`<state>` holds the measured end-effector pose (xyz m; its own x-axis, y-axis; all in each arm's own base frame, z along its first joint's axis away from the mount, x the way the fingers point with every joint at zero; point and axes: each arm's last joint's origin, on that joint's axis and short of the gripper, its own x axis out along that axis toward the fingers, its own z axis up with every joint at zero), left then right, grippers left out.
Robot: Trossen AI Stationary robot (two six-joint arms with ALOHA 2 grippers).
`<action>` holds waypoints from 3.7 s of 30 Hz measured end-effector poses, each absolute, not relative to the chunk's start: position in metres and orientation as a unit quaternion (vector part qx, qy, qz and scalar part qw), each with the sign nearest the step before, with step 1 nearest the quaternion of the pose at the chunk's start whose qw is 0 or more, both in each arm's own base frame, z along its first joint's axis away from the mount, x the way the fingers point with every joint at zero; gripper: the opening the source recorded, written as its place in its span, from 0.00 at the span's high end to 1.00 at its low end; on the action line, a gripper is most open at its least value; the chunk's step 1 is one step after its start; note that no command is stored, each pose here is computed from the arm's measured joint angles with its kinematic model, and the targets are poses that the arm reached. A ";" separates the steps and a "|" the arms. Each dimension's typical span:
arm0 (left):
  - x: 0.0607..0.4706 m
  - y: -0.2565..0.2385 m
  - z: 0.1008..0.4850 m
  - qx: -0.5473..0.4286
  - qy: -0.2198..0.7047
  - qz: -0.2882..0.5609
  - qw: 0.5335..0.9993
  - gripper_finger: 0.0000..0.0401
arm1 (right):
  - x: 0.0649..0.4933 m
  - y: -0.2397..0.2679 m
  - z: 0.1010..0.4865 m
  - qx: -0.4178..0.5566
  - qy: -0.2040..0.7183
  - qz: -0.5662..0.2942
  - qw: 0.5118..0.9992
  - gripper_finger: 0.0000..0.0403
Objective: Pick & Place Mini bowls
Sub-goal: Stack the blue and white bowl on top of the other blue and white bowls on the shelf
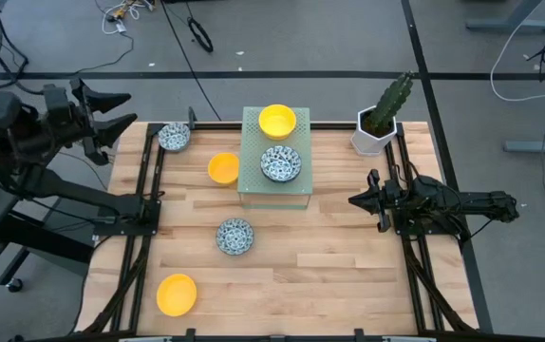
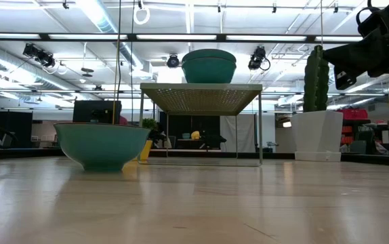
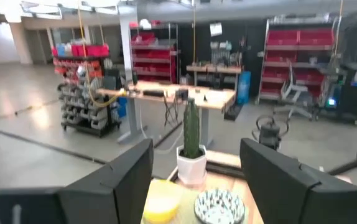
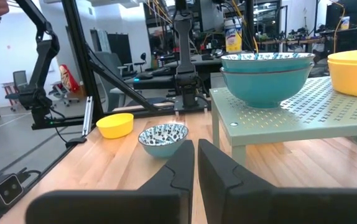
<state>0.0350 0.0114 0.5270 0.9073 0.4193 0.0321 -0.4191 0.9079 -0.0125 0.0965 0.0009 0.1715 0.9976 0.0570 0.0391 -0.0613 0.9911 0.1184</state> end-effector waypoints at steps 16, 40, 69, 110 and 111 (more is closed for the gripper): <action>0.050 0.010 0.533 -0.027 0.018 0.217 0.976 0.60 | 0.096 0.001 0.172 0.060 -0.018 0.030 0.998 0.93; 0.059 0.009 0.535 -0.029 0.013 0.205 0.978 0.99 | 0.096 0.001 0.172 0.060 -0.018 0.029 0.998 0.93; 0.067 0.006 0.547 -0.002 -0.034 0.153 0.988 1.00 | 0.096 0.001 0.172 0.060 -0.018 0.030 0.998 0.93; 0.108 0.039 0.539 -0.037 0.016 0.121 0.992 1.00 | 0.096 0.001 0.172 0.060 -0.018 0.029 0.998 0.93; 0.110 0.043 0.538 -0.040 0.019 0.124 0.991 1.00 | 0.096 0.001 0.172 0.060 -0.018 0.030 0.998 0.93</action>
